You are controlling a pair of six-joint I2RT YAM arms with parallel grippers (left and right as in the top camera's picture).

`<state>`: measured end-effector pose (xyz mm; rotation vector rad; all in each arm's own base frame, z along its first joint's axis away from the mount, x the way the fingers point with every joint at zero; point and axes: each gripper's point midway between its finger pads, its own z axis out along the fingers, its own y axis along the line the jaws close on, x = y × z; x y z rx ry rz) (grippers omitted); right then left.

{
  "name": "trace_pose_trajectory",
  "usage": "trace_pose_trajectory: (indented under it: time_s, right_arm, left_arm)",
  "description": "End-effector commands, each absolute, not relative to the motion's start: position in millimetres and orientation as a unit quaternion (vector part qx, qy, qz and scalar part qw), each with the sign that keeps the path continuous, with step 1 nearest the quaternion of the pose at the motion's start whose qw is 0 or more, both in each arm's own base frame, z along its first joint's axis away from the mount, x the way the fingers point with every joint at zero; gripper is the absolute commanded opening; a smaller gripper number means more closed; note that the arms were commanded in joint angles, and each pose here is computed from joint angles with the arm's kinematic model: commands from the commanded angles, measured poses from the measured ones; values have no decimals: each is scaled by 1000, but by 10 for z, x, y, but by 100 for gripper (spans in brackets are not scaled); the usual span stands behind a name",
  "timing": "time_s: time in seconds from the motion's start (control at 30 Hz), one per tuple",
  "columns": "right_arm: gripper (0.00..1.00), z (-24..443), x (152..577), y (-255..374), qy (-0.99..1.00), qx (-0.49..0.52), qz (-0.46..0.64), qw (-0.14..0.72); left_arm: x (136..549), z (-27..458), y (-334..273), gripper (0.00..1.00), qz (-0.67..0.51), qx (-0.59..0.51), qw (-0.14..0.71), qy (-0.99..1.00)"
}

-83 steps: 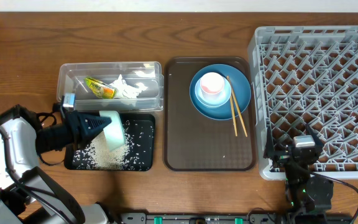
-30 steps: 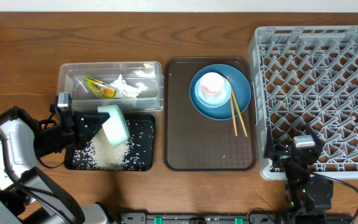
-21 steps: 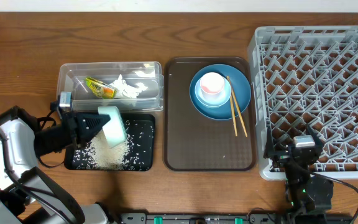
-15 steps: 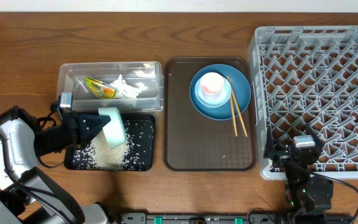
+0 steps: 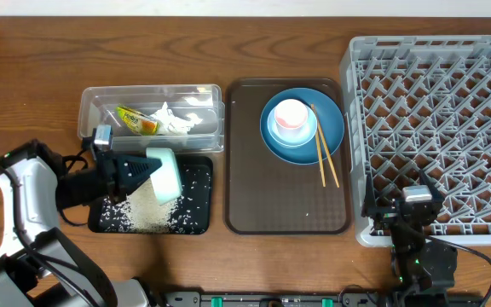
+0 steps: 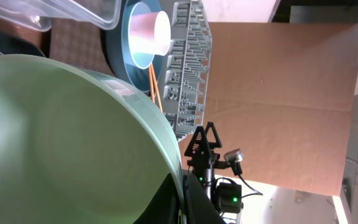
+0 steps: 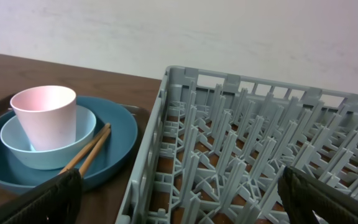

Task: Sort waste into correct bins and load items into the dishwasher rack
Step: 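Tilt the green bowl with the left gripper to pour rice onto the black tray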

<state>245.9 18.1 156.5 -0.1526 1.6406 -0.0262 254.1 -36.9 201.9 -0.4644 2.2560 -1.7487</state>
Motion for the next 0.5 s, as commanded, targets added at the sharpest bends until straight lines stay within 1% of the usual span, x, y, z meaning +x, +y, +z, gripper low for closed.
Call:
trace_pose_trajectory:
  time_s: [0.0,0.27,0.47]
  right_arm:
    - [99,1550,2457,199,732,-71,-11,678]
    - [99,1551,2457,199,732,-71,-11,678]
    - [99,1550,2457,199,732,-71,-11,678]
  left_arm:
    - [2583,2089,-382,6,-606,-158,130,768]
    - [2666,2035,-321,6,-592,-154,142,778]
    - [2778,1692,-129,6,-521,-205,110,821]
